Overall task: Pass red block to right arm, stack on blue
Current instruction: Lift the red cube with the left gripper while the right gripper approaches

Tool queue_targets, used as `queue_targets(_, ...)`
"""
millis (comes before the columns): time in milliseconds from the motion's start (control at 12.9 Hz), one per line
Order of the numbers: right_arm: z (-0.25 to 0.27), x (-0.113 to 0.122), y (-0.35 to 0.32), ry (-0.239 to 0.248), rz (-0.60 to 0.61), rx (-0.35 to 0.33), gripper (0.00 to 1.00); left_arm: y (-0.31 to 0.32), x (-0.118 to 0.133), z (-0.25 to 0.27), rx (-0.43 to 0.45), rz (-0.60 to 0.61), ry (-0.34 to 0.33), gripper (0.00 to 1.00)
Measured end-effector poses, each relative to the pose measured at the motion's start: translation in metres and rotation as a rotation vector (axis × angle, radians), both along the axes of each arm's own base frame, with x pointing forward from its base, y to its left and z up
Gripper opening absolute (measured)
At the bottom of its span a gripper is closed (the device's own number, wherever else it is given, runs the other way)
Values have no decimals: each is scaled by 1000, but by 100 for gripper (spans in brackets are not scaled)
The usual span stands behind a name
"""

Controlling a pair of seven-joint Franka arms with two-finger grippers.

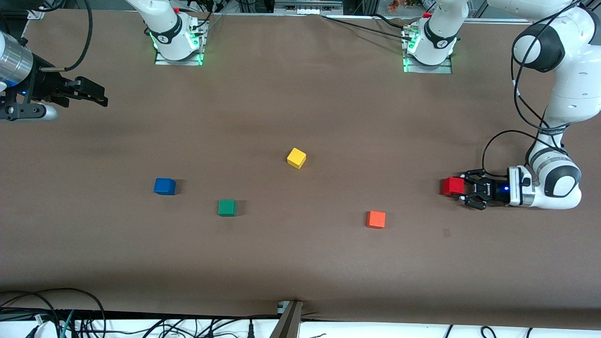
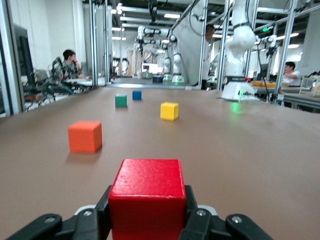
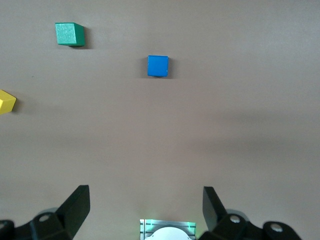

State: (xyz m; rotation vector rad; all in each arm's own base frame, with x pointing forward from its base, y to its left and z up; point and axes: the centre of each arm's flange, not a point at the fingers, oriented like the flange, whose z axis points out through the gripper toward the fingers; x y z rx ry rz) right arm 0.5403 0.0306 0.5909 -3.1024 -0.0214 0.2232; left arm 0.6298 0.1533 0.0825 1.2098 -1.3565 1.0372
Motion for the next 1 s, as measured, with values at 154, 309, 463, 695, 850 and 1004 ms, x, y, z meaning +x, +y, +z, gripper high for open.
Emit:
queue_targets(154, 0, 0, 0, 0, 0, 0, 100, -38, 17, 20, -52, -33, -1, 56)
queue_targets(309, 0, 0, 0, 0, 0, 0, 100, -87, 31, 39, -83, -80, 87, 56)
queue_targets(463, 0, 0, 1, 1, 1, 6, 100, -154, 45, 65, -82, -150, 175, 56)
queue_targets(695, -8, 1, 7, 27, 6, 37, 100, -240, 67, 124, -119, -152, 211, 56)
queue_targets(850, -25, 9, 12, 66, -10, 120, 100, -292, 73, 158, -133, -153, 232, 56)
queue_targets(1004, -46, 20, 13, 111, -46, 242, 100, -349, 70, 179, -164, -171, 259, 56)
